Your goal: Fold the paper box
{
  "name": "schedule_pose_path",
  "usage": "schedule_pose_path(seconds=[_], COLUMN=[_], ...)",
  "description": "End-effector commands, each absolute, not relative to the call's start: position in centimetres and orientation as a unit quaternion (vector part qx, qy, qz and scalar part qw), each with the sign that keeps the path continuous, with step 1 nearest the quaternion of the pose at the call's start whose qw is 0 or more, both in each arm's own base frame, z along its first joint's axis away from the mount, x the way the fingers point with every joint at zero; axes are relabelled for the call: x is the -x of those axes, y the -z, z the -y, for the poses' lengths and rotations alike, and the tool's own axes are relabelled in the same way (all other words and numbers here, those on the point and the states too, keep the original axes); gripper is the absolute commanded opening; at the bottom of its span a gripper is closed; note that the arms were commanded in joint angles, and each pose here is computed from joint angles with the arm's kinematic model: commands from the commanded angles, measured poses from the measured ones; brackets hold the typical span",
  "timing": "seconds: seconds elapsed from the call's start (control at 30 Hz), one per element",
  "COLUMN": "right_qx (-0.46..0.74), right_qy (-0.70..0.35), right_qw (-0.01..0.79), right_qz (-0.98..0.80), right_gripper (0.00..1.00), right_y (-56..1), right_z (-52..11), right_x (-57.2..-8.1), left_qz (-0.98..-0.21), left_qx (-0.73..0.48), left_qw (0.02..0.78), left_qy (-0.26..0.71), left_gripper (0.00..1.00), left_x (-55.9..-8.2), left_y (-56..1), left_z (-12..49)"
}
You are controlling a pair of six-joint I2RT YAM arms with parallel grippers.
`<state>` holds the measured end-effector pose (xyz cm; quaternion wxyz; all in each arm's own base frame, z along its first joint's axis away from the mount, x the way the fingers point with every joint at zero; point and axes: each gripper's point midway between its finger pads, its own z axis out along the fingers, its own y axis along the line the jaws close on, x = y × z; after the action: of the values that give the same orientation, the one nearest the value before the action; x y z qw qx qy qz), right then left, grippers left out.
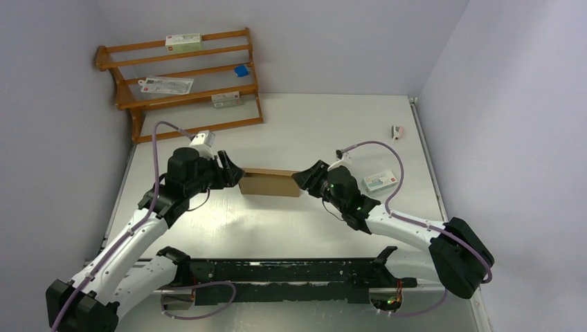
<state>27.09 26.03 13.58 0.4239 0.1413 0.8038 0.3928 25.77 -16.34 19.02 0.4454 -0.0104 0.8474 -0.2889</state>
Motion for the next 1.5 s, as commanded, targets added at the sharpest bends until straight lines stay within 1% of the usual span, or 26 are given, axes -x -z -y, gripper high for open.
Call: schedule_pose_path(seconds=[0.0, 0.13, 0.23, 0.43, 0.57, 0.77, 0.93, 1.07, 1.2, 1.27, 1.33, 1.47], right_qx=[-0.132, -0.127, -0.126, -0.123, -0.124, -0.126, -0.120, -0.116, -0.112, -0.116, -0.122, -0.133], right_qy=[-0.368, -0.371, -0.371, -0.373, -0.374, -0.383, -0.408, -0.438, -0.457, -0.457, -0.453, -0.439], right_qw=[0.409, 0.409, 0.407, 0.406, 0.402, 0.403, 0.391, 0.367, 0.357, 0.355, 0.353, 0.333], right_qz=[-0.824, -0.824, -0.825, -0.825, -0.827, -0.822, -0.816, -0.812, -0.807, -0.807, -0.810, -0.824], right_gripper=[0.48, 0.48, 0.47, 0.47, 0.46, 0.46, 0.48, 0.50, 0.55, 0.55, 0.54, 0.47], right_y=[-11.5, -11.7, -11.7, -11.5, -11.3, -11.9, -12.6, -12.8, -13.3, -13.2, -12.6, -10.1], right_z=[-25.5, -25.7, -25.9, -26.0, -25.9, -25.5, -25.3, -25.5, -25.4, -25.2, -24.9, -24.2], right_x=[-26.6, -26.6, -26.7, -26.7, -26.7, -27.0, -27.4, -27.3, -27.5, -27.7, -27.8, -27.6], left_qz=[-0.836, -0.830, -0.824, -0.828, -0.826, -0.834, -0.839, -0.846, -0.851, -0.852, -0.854, -0.856], left_qx=[0.064, 0.096, 0.102, 0.118, 0.143, 0.157, 0.161, 0.155, 0.150, 0.148, 0.148, 0.150], left_qw=[0.456, 0.447, 0.431, 0.407, 0.401, 0.389, 0.383, 0.376, 0.376, 0.376, 0.376, 0.373], left_qy=[0.297, 0.319, 0.353, 0.366, 0.370, 0.359, 0.353, 0.344, 0.336, 0.332, 0.328, 0.325], left_gripper=[0.65, 0.63, 0.59, 0.52, 0.41, 0.30, 0.20, 0.16, 0.14, 0.14, 0.13, 0.12], left_x=[-27.5, -28.7, -29.0, -28.8, -28.6, -28.1, -27.5, -27.3, -27.2, -27.2, -27.2, -27.0], left_y=[-19.1, -17.7, -17.0, -14.2, -12.7, -10.9, -9.5, -8.9, -8.6, -8.6, -8.5, -8.0], left_z=[16.0, 15.6, 15.8, 15.7, 15.0, 14.1, 13.9, 13.7, 13.6, 13.4, 13.3, 13.3])
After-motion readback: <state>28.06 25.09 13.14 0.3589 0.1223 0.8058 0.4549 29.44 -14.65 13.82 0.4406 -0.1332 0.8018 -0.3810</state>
